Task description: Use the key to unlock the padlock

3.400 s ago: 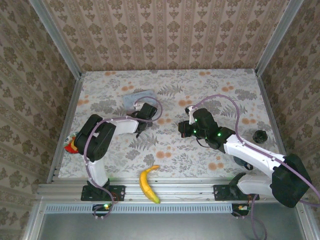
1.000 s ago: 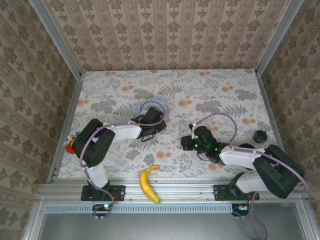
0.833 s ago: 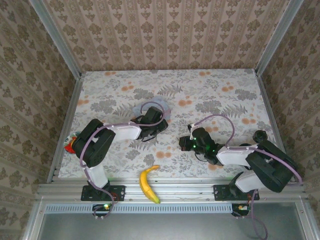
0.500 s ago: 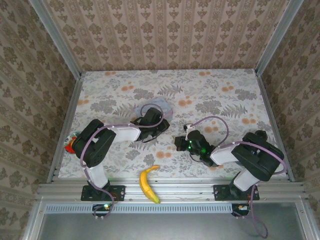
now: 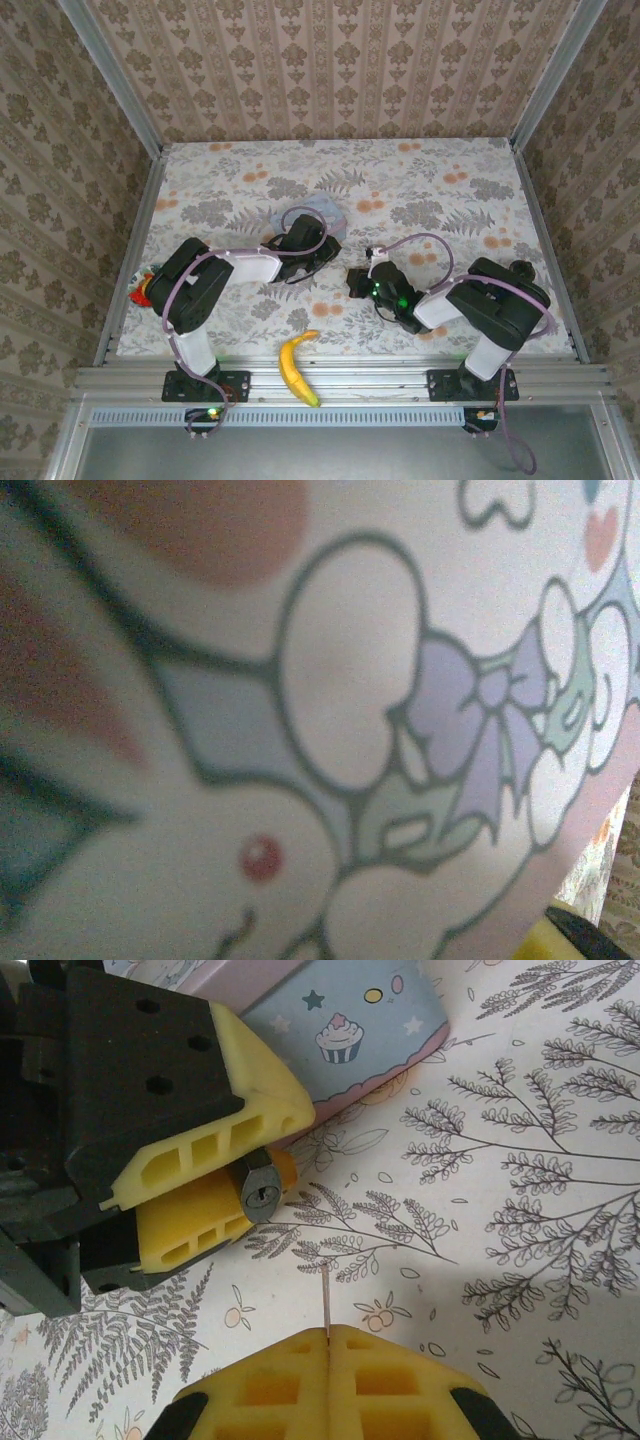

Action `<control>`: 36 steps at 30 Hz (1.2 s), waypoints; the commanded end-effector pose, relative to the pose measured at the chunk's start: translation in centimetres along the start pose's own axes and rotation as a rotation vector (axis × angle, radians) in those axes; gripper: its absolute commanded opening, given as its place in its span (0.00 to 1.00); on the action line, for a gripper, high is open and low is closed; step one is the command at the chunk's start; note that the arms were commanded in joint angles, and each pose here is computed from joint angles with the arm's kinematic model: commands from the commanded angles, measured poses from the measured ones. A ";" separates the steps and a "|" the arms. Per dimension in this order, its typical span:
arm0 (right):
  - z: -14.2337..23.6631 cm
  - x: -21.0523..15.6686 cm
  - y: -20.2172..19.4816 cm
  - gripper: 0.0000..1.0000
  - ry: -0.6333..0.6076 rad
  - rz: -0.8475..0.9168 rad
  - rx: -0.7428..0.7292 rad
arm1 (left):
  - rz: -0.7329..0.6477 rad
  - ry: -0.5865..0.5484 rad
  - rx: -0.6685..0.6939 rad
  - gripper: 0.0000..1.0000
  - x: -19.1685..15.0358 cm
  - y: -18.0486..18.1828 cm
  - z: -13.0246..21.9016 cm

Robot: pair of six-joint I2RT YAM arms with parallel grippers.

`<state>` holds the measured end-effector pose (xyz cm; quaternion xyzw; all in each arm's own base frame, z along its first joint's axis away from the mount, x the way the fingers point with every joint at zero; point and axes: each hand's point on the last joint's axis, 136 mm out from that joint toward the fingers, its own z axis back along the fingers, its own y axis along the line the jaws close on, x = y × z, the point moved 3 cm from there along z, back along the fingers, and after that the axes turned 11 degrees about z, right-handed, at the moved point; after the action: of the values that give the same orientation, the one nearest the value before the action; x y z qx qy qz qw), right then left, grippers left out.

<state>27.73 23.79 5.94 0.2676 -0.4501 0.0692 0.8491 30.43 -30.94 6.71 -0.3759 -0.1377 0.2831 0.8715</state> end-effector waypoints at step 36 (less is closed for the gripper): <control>-2.0 3.1 1.2 0.00 -0.106 -0.003 0.053 | 0.069 0.155 0.028 0.06 -2.5 1.7 -1.5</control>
<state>29.65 24.80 7.04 0.2845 -0.4752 0.0631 0.8302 30.68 -31.69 6.97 -0.3971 -0.1357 0.2739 0.8654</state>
